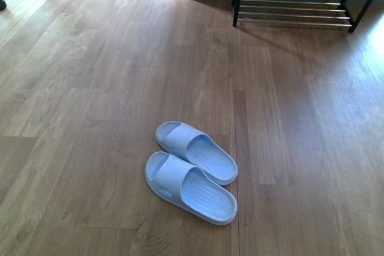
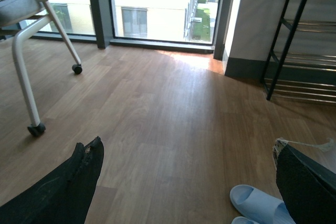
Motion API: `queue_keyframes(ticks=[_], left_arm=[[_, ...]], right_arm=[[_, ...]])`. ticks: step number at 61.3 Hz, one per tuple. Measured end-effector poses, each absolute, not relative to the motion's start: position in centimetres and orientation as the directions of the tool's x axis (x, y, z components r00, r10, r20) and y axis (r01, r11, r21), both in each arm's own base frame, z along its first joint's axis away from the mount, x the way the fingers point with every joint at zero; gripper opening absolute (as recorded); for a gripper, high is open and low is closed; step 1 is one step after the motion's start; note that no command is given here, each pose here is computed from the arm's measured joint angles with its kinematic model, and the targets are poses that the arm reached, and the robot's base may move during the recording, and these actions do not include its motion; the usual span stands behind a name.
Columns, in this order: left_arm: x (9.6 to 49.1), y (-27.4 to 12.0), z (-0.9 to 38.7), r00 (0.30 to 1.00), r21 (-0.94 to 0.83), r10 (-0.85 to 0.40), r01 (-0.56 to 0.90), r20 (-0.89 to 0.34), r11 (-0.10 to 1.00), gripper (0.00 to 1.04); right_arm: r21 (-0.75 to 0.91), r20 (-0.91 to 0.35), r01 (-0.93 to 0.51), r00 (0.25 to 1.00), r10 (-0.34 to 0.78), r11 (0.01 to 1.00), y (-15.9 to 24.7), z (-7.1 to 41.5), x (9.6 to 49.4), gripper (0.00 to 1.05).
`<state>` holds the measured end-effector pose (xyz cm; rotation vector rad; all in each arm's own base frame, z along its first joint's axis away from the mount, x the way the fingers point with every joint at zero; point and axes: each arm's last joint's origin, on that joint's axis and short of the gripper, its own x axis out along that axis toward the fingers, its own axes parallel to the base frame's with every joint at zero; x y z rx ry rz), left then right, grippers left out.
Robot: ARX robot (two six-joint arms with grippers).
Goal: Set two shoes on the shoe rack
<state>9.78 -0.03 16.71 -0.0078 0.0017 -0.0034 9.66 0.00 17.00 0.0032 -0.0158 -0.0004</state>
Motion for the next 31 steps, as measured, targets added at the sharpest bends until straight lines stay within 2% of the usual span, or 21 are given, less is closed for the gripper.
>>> queue_keyframes(ticks=[31], left_arm=[[9.78, -0.02, 16.71, 1.000, -0.008, 0.001, -0.001, -0.002, 1.000, 0.95]], right_arm=[[0.003, 0.015, -0.003, 1.000, 0.003, 1.000, 0.01, 16.99, 9.66, 0.96]])
